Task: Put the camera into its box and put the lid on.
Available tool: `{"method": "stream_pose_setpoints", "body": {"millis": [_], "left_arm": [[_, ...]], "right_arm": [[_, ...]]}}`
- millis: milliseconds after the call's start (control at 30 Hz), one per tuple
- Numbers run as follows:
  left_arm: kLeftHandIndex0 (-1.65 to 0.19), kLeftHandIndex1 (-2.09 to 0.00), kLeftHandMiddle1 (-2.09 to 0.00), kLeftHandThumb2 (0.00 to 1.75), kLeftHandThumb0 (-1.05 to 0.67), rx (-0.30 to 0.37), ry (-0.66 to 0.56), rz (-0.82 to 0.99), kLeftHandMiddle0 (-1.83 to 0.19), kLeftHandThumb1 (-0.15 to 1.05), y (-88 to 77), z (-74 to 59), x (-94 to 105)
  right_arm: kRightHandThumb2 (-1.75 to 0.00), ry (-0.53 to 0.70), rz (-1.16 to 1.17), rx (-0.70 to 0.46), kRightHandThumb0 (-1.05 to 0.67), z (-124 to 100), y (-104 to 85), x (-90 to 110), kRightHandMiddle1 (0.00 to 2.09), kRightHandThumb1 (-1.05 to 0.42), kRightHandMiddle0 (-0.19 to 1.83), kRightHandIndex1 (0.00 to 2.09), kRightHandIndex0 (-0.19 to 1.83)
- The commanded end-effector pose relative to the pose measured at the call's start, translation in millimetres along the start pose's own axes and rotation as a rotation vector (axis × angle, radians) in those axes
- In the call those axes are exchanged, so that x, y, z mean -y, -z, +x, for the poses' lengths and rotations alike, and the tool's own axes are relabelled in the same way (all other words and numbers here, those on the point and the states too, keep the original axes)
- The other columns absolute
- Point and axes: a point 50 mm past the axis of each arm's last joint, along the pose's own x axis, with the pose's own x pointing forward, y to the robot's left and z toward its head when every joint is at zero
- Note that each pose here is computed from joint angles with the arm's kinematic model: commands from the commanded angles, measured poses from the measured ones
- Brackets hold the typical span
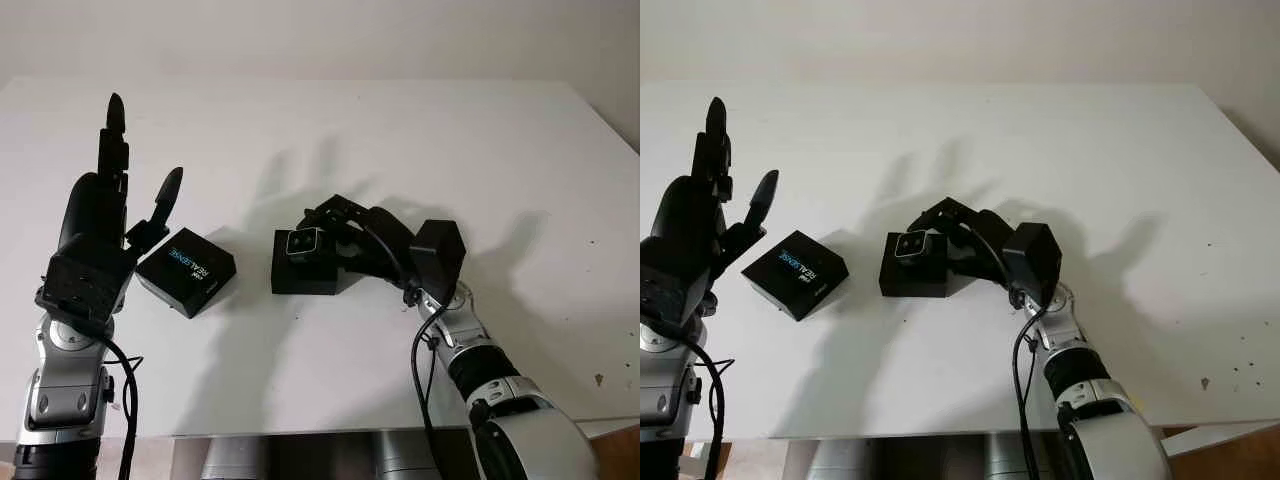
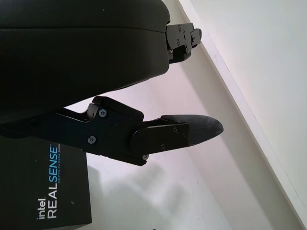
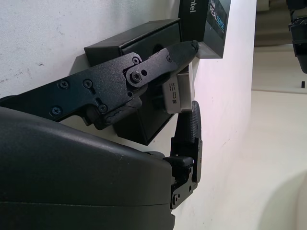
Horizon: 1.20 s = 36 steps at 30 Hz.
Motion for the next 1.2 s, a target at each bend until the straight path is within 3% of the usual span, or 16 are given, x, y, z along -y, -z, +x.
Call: {"method": "stream_pose_setpoints", "body": {"millis": [0,867,1067,1167], "left_arm": [[0.16,-0.05,-0.05,0.51,-0.63,0.012,-0.001,-0.002,0.16,1.05,-2.5,-0.9,-0.8],[0.17,-0.05,-0.06,0.50,-0.64,-0.001,-0.007,0.003,0.15,1.05,-3.5,-2.7,-2.7],[0.16,-0.05,-0.05,0.50,-0.64,0.002,-0.005,0.008,0.17,1.05,-3.3,-2.4,-3.1],[0.16,-0.05,-0.05,0.50,-0.65,-0.002,-0.005,0.003,0.16,1.05,-3.6,-2.4,-3.0]], "right_arm": [[-0.05,0.000,-0.006,-0.012,-0.57,0.9,0.3,1.2,1.51,-0.93,0.43,0.05,0.28],[-0.06,-0.030,-0.077,-0.077,-0.59,0.8,8.1,-3.6,1.52,-0.94,0.39,0.04,0.25],[-0.05,-0.056,-0.239,-0.094,-0.64,-0.4,4.2,-1.5,1.11,-0.89,0.17,0.03,0.10],[-0.05,-0.050,-0.312,-0.099,-0.68,-1.4,1.9,-0.7,0.69,-0.89,0.12,0.04,-0.02]]}}
